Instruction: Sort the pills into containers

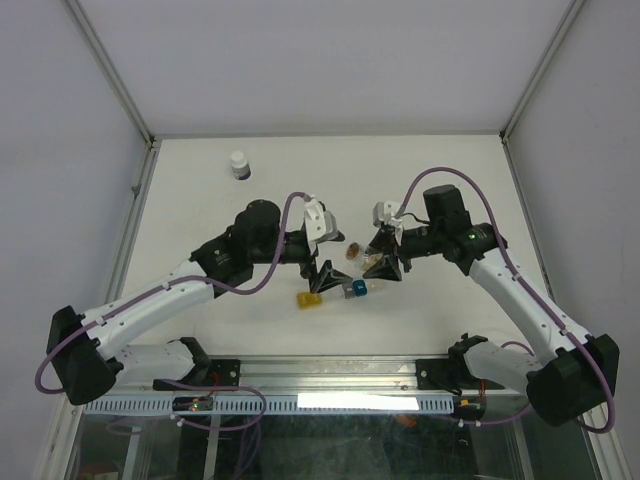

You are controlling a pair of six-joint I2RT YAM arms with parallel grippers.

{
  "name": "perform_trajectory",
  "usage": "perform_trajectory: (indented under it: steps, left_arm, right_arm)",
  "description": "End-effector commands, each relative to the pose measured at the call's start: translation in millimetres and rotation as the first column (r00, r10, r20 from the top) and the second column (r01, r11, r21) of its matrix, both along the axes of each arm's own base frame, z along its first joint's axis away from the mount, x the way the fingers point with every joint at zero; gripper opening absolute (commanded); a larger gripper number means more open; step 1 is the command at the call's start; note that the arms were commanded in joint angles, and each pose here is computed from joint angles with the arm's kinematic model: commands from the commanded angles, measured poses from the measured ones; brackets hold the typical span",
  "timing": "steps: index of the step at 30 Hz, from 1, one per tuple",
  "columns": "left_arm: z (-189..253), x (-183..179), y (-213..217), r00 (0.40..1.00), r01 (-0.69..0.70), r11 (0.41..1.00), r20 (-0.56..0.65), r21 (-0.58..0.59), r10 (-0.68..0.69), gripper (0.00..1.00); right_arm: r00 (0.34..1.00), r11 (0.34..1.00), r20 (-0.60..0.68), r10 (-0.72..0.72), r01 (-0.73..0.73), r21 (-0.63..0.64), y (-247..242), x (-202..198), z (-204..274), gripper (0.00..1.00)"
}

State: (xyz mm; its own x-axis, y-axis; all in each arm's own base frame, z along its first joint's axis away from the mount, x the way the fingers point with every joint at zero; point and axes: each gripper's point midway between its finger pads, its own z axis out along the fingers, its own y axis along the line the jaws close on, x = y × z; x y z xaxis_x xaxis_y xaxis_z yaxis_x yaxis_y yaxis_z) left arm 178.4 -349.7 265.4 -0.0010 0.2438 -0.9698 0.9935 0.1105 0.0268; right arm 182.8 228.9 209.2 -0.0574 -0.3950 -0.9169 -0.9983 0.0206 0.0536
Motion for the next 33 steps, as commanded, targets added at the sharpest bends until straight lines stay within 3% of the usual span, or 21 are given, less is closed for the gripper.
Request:
perform_trajectory:
  steps: [1,4,7,11,15,20,27,33]
  left_arm:
    - [29.3,-1.2,16.2,0.994,-0.109,0.982,0.015,-0.156,0.112,0.99]
    - [37.0,-5.9,34.3,0.976,-0.216,0.942,-0.088,-0.255,0.2,0.99]
    - [50.4,-5.4,55.6,0.924,-0.366,0.847,-0.255,-0.385,0.283,0.99]
    - [68.3,-16.1,73.2,0.892,-0.42,0.729,-0.394,-0.54,0.221,0.99]
    - [71.6,-14.5,79.6,0.828,-0.5,0.653,-0.536,-0.569,0.166,0.98]
    - [70.6,-4.9,67.2,0.757,-0.557,0.674,-0.63,-0.486,0.172,0.95]
    - [50.6,20.2,51.9,0.666,-0.652,0.7,-0.662,-0.292,0.344,0.89]
    - [50.8,21.3,34.0,0.681,-0.633,0.731,-0.632,-0.255,0.37,0.88]
  right_arm:
    - [0.992,0.992,0.097,0.078,-0.086,0.087,6.4,-8.1,28.0,0.0]
    - [0.99,0.987,0.094,0.101,-0.112,0.119,6.4,-13.8,31.0,0.0]
    - [0.991,0.983,0.086,0.104,-0.115,0.141,5.9,-14.4,32.9,0.0]
    - [0.992,0.981,0.071,0.1,-0.11,0.157,4.6,-12.9,31.6,0.0]
    - [0.993,0.979,0.06,0.099,-0.108,0.172,2.7,-11.4,32.6,0.0]
    - [0.995,0.976,0.039,0.088,-0.094,0.194,-1.0,-8.1,33.8,0.0]
    - [0.998,0.977,0.027,0.064,-0.068,0.203,-5.7,-2.1,32.2,0.0]
    - [0.998,0.979,0.021,0.053,-0.056,0.198,-6.9,0.9,29.4,0.0]
